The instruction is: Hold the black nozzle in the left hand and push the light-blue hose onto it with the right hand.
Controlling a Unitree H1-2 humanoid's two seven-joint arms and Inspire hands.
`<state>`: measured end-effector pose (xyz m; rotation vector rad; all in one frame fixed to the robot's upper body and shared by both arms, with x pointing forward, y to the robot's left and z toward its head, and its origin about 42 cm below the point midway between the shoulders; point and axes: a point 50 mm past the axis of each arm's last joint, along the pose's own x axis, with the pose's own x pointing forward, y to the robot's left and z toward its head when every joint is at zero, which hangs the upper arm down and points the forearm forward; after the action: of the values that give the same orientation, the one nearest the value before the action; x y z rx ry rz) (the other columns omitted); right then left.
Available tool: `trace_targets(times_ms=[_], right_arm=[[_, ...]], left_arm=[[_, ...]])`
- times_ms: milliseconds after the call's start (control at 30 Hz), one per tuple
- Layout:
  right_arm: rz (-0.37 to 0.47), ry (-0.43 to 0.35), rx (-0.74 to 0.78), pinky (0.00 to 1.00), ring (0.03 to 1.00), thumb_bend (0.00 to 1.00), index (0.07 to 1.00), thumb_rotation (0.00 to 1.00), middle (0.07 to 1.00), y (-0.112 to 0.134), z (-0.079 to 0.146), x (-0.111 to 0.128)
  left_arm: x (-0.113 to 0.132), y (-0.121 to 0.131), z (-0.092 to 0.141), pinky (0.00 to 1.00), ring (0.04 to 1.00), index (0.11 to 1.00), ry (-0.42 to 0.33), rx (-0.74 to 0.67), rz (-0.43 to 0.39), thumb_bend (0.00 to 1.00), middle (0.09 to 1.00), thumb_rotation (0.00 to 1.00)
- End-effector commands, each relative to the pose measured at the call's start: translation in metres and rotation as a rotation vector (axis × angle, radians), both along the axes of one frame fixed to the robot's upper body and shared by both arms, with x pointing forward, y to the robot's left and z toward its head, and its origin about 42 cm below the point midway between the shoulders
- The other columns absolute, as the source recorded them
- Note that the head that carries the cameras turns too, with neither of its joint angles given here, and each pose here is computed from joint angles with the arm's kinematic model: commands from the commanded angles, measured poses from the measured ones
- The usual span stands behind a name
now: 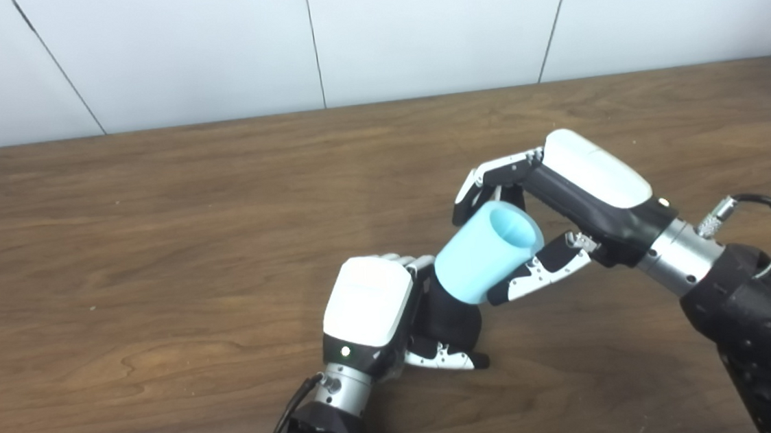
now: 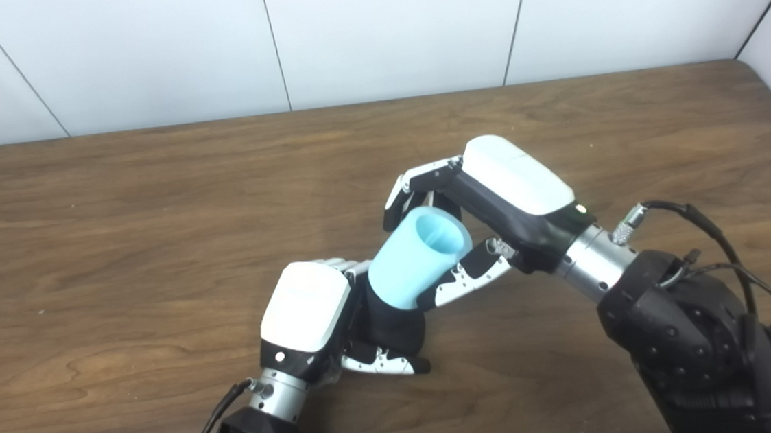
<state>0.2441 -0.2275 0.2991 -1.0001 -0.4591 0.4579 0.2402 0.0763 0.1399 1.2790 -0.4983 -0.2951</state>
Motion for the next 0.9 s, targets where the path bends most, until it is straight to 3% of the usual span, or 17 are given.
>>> trace_targets(times_ms=[0, 433, 533, 633, 667, 767, 867], right_arm=[[0.037, -0.071, -0.003, 0.27, 0.334, 0.51, 0.54, 0.0, 0.454, 0.003, 0.016, -0.002], [0.098, -0.086, 0.001, 0.23, 0.338, 0.51, 0.527, 0.0, 0.448, 0.015, 0.03, -0.003], [0.097, -0.084, -0.001, 0.22, 0.379, 0.52, 0.488, 0.0, 0.497, 0.016, 0.031, -0.002], [0.1, -0.095, -0.011, 0.22, 0.335, 0.51, 0.535, 0.0, 0.449, 0.016, 0.032, -0.001], [0.101, -0.097, -0.013, 0.21, 0.359, 0.51, 0.509, 0.0, 0.476, 0.016, 0.032, -0.001], [0.103, -0.1, -0.011, 0.16, 0.211, 0.53, 0.484, 0.0, 0.471, 0.016, 0.032, 0.0], [0.101, -0.099, -0.019, 0.17, 0.207, 0.53, 0.481, 0.0, 0.471, 0.015, 0.031, 0.001]], left_arm=[[-0.004, -0.004, -0.007, 0.43, 0.496, 0.502, 0.031, 0.027, -0.007, 0.52, 0.404, 0.0], [-0.005, -0.007, -0.007, 0.44, 0.502, 0.499, 0.038, 0.021, -0.004, 0.52, 0.408, 0.0], [-0.005, -0.008, -0.006, 0.43, 0.502, 0.499, 0.04, 0.018, -0.002, 0.52, 0.407, 0.0], [-0.005, -0.008, -0.006, 0.44, 0.512, 0.498, 0.043, 0.017, -0.002, 0.52, 0.408, 0.0], [-0.005, -0.008, -0.006, 0.44, 0.512, 0.499, 0.043, 0.019, -0.002, 0.52, 0.408, 0.0], [-0.005, -0.009, -0.006, 0.43, 0.508, 0.499, 0.043, 0.02, -0.002, 0.52, 0.405, 0.0], [-0.005, -0.01, -0.006, 0.43, 0.506, 0.499, 0.041, 0.021, -0.004, 0.52, 0.404, 0.0]])
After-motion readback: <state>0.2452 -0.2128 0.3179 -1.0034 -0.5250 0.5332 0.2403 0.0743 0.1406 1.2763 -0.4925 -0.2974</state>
